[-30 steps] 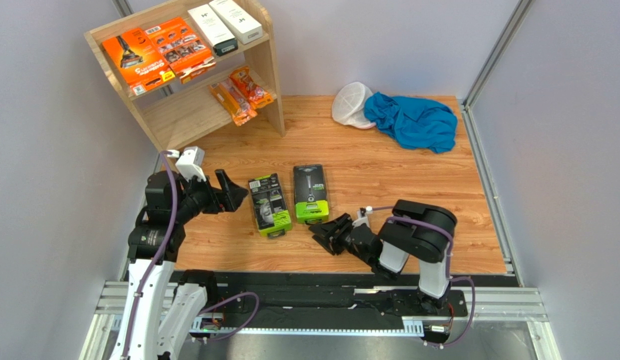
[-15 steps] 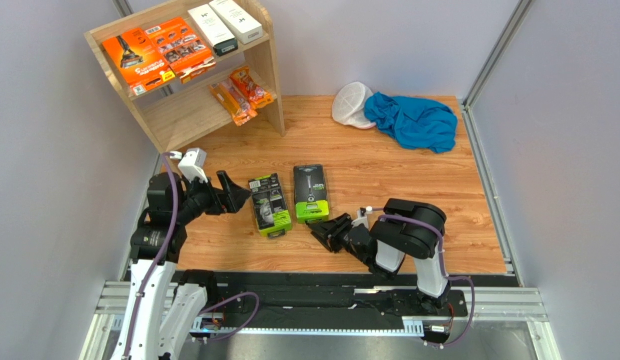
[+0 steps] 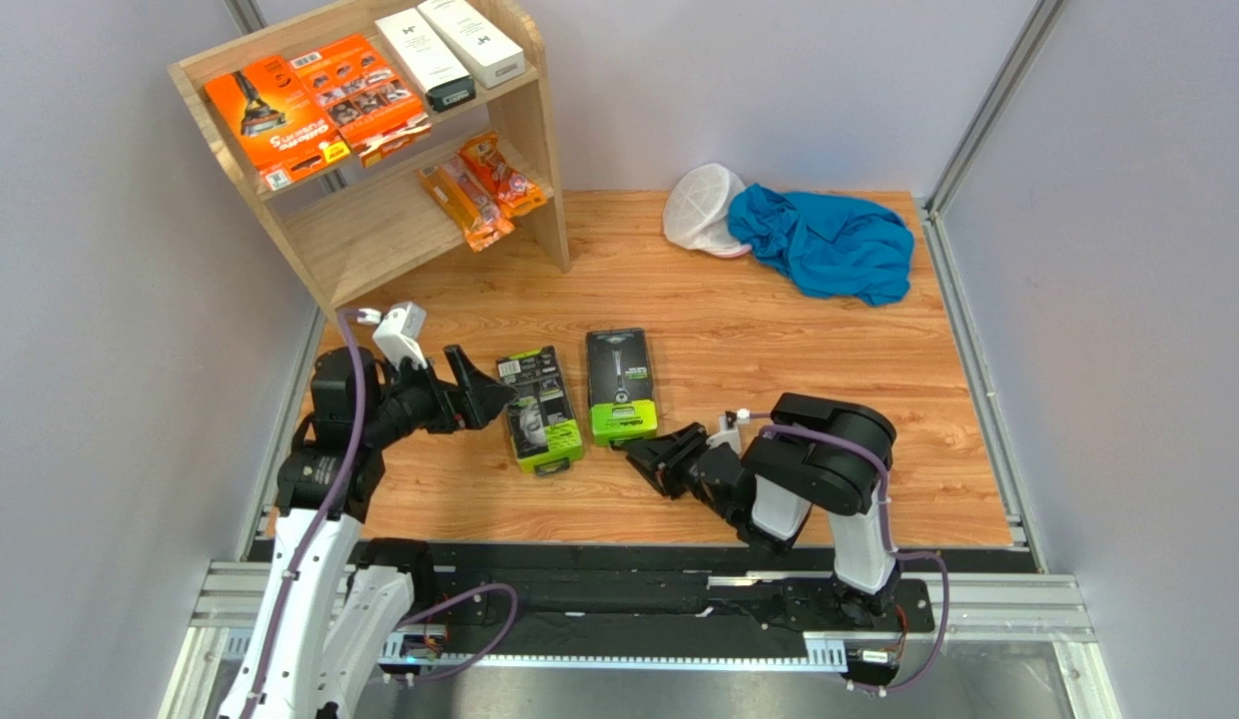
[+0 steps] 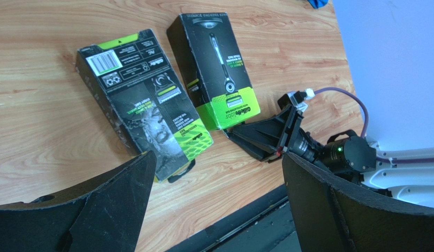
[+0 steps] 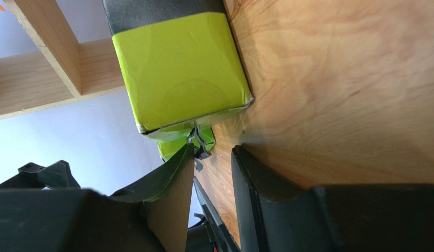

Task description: Place and organize the shaving razors onto the shelf

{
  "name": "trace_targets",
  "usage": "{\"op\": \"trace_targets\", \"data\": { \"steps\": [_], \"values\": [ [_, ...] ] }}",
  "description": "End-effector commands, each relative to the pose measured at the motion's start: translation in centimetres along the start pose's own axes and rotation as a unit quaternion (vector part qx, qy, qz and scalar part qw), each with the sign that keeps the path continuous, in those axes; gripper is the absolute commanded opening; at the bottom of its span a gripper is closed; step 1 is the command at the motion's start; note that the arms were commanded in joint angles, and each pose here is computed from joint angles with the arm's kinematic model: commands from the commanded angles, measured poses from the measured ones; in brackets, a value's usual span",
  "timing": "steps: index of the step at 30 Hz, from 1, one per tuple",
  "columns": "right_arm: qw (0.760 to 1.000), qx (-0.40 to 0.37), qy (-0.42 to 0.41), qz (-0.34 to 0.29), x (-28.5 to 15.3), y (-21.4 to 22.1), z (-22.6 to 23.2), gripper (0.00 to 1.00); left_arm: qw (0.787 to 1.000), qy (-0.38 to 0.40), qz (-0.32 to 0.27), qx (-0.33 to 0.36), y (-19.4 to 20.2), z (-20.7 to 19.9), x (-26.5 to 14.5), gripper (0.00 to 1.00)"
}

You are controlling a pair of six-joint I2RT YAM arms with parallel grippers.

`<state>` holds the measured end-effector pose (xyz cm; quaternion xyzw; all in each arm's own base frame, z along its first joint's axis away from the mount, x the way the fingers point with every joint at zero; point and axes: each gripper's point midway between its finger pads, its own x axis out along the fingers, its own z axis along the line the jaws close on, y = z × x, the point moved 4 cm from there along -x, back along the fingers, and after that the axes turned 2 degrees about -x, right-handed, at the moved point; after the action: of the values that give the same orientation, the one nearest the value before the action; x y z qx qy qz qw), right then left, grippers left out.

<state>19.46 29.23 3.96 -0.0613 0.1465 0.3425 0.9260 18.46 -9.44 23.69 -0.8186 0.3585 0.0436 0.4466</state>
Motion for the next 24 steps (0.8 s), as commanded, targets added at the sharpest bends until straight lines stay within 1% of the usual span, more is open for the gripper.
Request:
{"op": "trace_targets", "data": {
  "steps": [1, 2, 10, 13, 14, 16, 19, 24],
  "values": [
    [0.995, 0.007, -0.095, -0.024, 0.7, -0.8, 4.4, 0.32, 0.999, 0.036, -0.005, 0.003, -0.3, -1.3, 0.5, 0.99],
    [0.995, 0.008, -0.097, -0.024, 0.9, -0.9, 4.6, 0.29, 0.999, 0.035, -0.005, 0.003, -0.3, -1.3, 0.6, 0.99],
    [0.992, -0.011, -0.128, -0.016, 1.0, -0.5, 6.5, 0.19, 0.998, 0.052, 0.018, -0.018, 1.4, -1.1, 2.0, 0.98],
    [0.99, -0.018, -0.139, -0.016, 0.6, -0.5, 7.3, 0.11, 0.996, 0.069, 0.036, -0.031, 2.4, -1.2, 3.2, 0.97],
    [0.99, -0.017, -0.141, -0.017, 0.5, -0.6, 7.4, 0.06, 0.996, 0.071, 0.042, -0.035, 2.7, -1.0, 3.9, 0.96],
    [0.99, -0.016, -0.139, -0.019, 0.3, -0.7, 7.3, 0.0, 0.994, 0.083, 0.057, -0.041, 3.4, -1.6, 4.7, 0.95],
    [0.99, -0.013, -0.136, -0.021, 0.3, -0.8, 7.1, 0.0, 0.993, 0.087, 0.072, -0.045, 3.9, -2.0, 6.0, 0.94],
    [0.989, -0.013, -0.145, -0.012, 0.3, -0.5, 7.7, 0.0, 0.991, 0.092, 0.082, -0.054, 4.2, -2.5, 7.9, 0.93]
  ]
}}
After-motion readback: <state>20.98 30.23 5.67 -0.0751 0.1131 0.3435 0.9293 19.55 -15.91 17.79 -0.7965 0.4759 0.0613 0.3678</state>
